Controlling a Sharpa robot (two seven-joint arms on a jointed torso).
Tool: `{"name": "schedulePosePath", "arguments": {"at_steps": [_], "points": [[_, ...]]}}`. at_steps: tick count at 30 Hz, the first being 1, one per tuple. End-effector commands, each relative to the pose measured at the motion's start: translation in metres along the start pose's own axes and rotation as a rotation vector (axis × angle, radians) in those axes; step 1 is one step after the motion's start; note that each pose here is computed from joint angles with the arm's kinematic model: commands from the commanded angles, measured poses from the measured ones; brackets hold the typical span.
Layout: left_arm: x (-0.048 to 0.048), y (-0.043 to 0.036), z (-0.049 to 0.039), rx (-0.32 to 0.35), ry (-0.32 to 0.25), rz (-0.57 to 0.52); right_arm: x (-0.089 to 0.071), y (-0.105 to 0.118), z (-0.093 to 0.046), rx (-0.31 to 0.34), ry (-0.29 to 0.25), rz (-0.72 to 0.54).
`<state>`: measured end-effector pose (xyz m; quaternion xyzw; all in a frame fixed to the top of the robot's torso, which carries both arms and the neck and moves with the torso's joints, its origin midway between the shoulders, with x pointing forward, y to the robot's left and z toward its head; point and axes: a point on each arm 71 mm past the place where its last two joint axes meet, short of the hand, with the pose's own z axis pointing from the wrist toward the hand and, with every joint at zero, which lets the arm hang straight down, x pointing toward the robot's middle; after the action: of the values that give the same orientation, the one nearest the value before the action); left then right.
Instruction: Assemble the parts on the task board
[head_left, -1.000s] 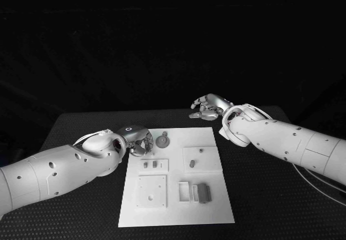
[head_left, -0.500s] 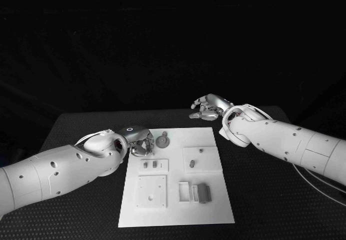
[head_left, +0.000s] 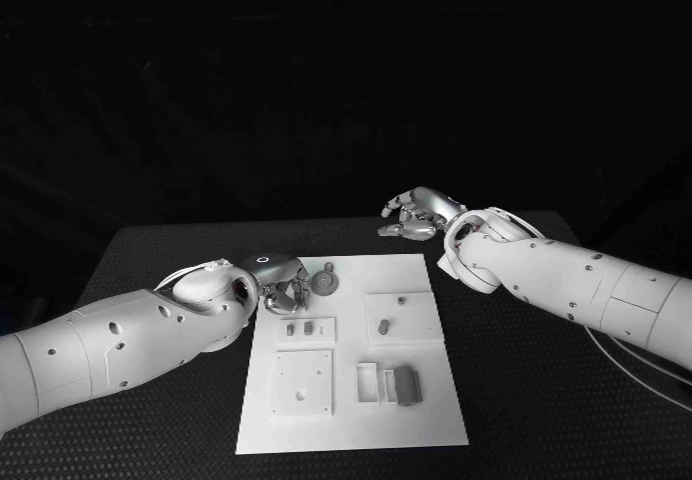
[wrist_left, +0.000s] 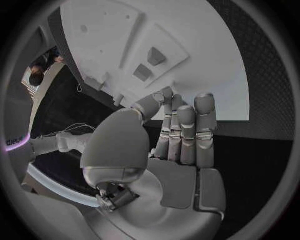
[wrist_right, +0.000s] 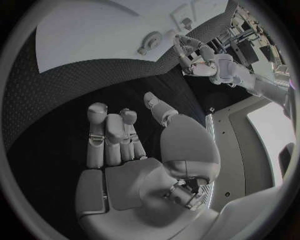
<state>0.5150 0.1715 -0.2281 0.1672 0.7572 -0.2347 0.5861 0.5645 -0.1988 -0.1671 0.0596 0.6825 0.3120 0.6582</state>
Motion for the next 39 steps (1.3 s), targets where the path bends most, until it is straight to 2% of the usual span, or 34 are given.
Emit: {"name": "schedulePosePath", "arguments": {"at_steps": [1, 9, 28, 39], "points": [[0.0026, -0.0024, 0.0013, 0.007, 0.022, 0.002, 0.001, 0.001, 0.0, -0.009, 0.012, -0.002], [0.0077, -0.0026, 0.0026, 0.008, 0.037, 0.008, 0.001, 0.001, 0.0, -0.009, 0.012, -0.002], [0.0093, -0.0009, 0.0054, 0.0, 0.046, 0.013, 0.001, 0.001, 0.0, -0.008, 0.012, -0.002], [0.0172, -0.0007, 0.0048, 0.007, 0.073, 0.021, 0.001, 0.0, -0.001, -0.007, 0.011, -0.002]]}}
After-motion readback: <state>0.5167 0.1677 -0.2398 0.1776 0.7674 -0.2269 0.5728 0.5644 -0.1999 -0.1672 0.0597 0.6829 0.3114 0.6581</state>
